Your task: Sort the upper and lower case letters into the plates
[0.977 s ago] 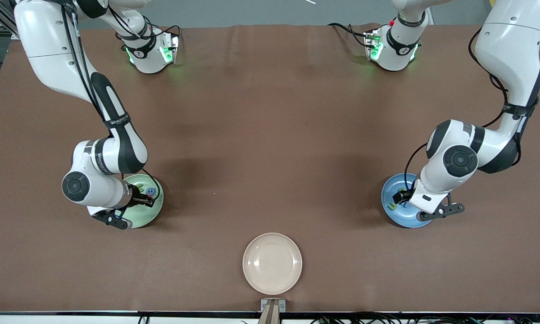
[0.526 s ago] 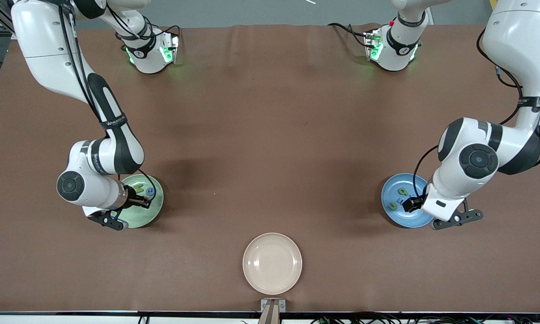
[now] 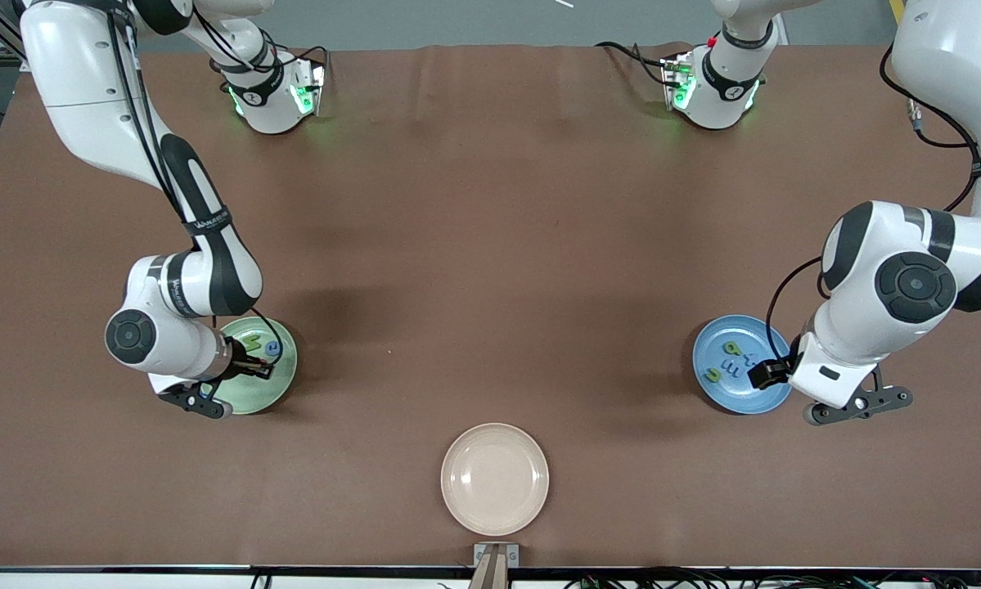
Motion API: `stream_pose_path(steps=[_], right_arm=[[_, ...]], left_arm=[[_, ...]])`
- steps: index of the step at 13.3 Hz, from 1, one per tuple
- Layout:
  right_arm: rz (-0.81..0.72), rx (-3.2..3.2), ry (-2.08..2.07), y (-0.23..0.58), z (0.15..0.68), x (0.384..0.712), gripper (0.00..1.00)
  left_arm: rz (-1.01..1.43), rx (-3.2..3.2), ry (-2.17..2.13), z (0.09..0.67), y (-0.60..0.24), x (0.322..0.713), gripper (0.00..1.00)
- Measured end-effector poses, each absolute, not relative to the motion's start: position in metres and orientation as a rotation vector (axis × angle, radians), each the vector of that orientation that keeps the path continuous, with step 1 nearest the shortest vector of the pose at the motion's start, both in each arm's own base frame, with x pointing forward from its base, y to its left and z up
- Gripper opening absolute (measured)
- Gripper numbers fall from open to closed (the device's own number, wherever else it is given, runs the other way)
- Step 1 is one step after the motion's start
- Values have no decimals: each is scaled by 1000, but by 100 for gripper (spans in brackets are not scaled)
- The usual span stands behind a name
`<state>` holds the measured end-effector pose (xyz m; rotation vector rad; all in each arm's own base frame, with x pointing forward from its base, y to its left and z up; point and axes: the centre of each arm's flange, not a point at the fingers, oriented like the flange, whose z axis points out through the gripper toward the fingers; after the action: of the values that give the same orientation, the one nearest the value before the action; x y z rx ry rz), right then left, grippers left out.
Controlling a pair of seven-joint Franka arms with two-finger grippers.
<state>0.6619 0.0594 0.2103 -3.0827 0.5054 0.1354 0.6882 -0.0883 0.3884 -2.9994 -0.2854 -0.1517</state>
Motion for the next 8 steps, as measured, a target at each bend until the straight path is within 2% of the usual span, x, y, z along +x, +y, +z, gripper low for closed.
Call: stream_pose_path(steps=[5, 8], right_arm=[[106, -3158, 395, 60, 218, 665, 100], [195, -3200, 247, 55, 267, 664, 100]], left_arm=[[-140, -3026, -254, 443, -94, 673, 100], [-170, -3022, -240, 468, -90, 667, 100]])
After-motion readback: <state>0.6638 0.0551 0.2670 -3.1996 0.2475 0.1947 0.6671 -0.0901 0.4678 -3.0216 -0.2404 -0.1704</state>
